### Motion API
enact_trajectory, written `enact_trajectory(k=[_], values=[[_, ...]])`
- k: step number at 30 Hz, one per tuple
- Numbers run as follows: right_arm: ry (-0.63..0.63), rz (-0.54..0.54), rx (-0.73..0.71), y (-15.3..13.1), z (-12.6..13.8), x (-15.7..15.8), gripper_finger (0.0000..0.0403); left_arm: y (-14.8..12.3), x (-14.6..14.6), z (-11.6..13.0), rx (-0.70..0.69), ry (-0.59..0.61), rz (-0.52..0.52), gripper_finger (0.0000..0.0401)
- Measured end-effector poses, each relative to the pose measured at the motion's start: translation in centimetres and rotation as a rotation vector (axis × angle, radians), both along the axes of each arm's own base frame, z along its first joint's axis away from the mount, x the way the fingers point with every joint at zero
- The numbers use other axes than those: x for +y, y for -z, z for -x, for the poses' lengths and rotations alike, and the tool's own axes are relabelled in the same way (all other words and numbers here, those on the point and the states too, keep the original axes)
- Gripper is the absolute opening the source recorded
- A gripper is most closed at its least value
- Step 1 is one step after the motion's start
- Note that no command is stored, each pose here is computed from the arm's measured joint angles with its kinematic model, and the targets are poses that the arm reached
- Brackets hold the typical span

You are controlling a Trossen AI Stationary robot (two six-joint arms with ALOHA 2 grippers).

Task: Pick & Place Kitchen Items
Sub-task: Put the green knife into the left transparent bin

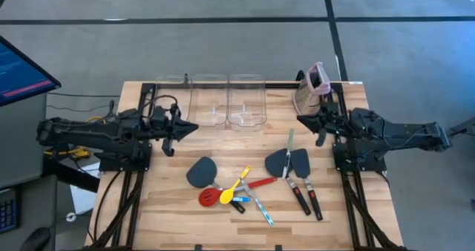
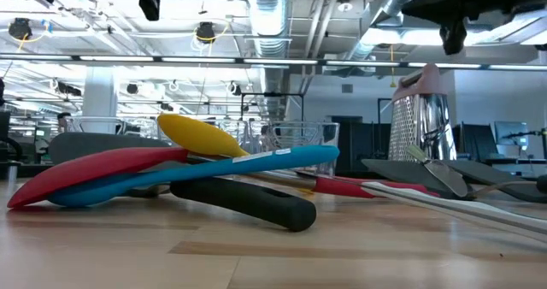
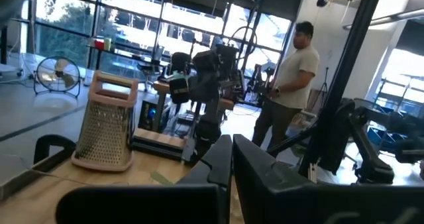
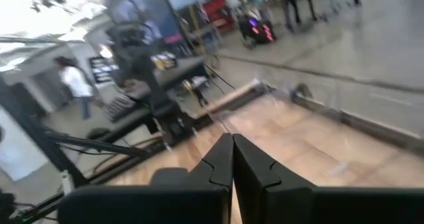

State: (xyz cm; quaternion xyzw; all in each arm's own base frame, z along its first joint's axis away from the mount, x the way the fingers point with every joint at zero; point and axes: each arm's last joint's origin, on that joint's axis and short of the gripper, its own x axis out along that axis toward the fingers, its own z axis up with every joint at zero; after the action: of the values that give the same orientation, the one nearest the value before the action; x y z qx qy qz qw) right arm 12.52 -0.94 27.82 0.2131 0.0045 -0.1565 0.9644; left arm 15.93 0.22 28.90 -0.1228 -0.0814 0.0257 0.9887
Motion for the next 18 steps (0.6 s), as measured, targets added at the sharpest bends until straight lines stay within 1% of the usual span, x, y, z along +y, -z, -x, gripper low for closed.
enact_trajectory(k=[3, 6, 8, 14, 16, 18], values=[[0.028, -0.044, 0.071, -1.2, -0.3, -0.1, 0.0, -0.1, 0.0, 0.2, -0.003, -0.001, 0.001, 0.0003], [0.028, -0.044, 0.123, -2.1, -0.8, -0.1, 0.0, -0.2, 0.0, 0.3, -0.009, 0.0, 0.001, 0.0003], [0.026, -0.044, 0.133, -2.5, -1.2, -0.1, 0.0, -0.1, 0.0, 0.3, -0.006, 0.0, 0.001, 0.0003], [0.017, -0.043, 0.166, -2.5, -2.0, 0.0, 0.0, -0.1, 0.0, 0.2, -0.009, 0.002, 0.001, 0.0003], [0.023, -0.08, 0.165, -2.3, -2.3, 0.0, 0.0, -0.2, 0.0, 0.3, -0.013, 0.003, 0.001, 0.0003], [0.036, -0.143, 0.155, -2.2, -2.5, 0.0, 0.0, -0.2, 0.0, 0.2, -0.012, 0.002, 0.001, 0.0003]])
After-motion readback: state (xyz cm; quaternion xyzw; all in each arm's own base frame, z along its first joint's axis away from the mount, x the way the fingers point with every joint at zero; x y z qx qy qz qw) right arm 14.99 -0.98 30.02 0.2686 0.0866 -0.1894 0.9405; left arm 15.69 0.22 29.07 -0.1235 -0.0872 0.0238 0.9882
